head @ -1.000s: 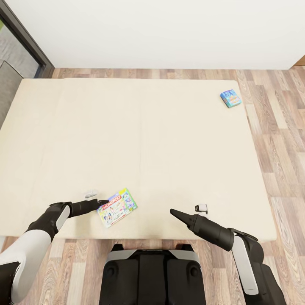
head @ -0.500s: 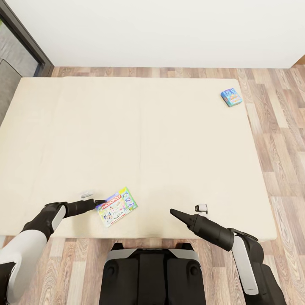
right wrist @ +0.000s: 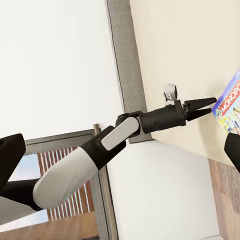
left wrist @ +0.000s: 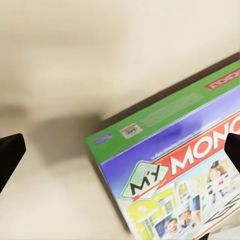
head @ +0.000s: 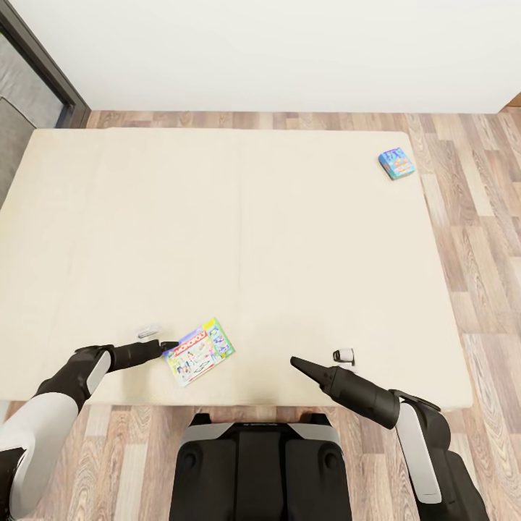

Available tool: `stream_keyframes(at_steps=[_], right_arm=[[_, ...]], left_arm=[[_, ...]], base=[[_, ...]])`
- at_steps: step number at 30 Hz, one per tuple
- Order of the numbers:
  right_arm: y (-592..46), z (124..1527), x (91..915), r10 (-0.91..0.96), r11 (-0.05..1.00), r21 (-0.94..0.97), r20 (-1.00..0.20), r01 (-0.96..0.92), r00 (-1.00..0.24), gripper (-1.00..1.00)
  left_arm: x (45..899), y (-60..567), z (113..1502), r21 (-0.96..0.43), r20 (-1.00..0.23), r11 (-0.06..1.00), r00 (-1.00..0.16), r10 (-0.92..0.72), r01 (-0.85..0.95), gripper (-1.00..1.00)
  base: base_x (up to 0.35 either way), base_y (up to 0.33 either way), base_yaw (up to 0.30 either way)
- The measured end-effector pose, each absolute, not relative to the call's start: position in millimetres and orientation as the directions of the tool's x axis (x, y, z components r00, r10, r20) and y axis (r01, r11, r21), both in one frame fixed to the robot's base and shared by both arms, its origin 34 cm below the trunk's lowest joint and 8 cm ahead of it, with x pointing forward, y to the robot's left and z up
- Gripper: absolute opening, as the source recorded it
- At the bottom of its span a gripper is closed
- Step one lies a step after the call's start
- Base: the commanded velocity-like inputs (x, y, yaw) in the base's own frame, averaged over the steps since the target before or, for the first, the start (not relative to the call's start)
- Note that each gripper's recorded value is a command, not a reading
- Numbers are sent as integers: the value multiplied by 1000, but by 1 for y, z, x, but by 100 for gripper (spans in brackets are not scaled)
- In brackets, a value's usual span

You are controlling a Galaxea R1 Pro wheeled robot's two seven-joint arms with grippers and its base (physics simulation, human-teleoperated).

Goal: Put all the toys in the child's room - the three board games (two on the bed and one on the table), the two jigsaw puzzles on the table, and the tennis ball on the table - inside the toy box on the table in the child's room.

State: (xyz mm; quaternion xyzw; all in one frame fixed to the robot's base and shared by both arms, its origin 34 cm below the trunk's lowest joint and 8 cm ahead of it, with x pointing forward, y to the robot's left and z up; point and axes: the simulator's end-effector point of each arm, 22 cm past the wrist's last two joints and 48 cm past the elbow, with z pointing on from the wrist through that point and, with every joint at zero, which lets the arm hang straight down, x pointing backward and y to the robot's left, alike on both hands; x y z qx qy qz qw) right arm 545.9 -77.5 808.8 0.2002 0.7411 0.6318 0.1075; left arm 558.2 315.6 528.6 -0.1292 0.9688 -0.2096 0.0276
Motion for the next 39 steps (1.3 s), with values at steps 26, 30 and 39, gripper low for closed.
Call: stream_keyframes(at_steps=[26,30,39], right_arm=[[-78,809,546,433,119,980,95,161,-896,100],[-78,809,546,433,119,980,95,161,-896,100],[-78,809,546,433,118,980,95,161,-896,100]], left_arm=[[557,312,528,-415,4,879,-967,-256,-234,100],[557,312,528,-415,4,879,-967,-256,-234,100],[557,312,527,-414,4,879,-967,-256,-234,100]], base=[[0,-61,0],[0,-129,0],[0,-81,0]])
